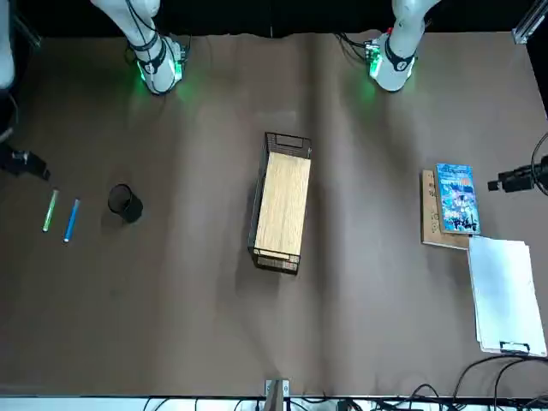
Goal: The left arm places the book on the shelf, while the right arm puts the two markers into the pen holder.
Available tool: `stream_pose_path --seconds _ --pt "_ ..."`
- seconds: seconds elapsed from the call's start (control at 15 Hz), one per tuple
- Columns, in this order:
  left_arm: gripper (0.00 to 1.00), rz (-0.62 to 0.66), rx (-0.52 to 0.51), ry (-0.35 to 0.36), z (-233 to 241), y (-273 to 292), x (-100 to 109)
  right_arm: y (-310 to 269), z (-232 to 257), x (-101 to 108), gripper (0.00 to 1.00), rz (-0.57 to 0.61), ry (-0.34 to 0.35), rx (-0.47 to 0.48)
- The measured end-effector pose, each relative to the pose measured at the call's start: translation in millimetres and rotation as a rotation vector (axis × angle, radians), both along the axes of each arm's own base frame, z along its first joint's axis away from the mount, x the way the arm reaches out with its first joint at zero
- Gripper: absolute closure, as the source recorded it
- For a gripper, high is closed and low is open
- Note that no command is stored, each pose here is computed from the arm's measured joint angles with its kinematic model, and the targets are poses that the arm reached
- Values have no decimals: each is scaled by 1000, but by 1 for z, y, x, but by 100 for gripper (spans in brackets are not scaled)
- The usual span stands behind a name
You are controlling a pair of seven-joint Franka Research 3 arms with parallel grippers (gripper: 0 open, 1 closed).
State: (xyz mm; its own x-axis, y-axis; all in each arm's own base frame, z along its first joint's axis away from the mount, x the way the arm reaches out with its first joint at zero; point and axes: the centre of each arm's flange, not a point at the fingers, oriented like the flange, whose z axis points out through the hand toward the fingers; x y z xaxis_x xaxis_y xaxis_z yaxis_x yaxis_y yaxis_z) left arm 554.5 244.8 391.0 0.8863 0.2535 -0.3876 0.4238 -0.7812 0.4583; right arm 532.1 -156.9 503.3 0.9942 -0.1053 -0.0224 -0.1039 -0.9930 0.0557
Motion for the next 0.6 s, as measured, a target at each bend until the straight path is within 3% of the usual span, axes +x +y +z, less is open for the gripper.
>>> stream_pose_path --seconds 0.2,0.4,0.47,0.6 --pt "0 27 -148 -96 -84 65 -17 -50 -96 -3 9 3 13 -1" --pt "0 14 -189 -174 -143 98 -30 -90 -177 1 9 -35 13 -5" --pt "0 -15 -214 -223 -172 110 -39 -110 -225 0 17 -58 10 -9" --pt "0 -44 -248 -270 -196 118 -48 -121 -263 -1 18 -69 2 -14"
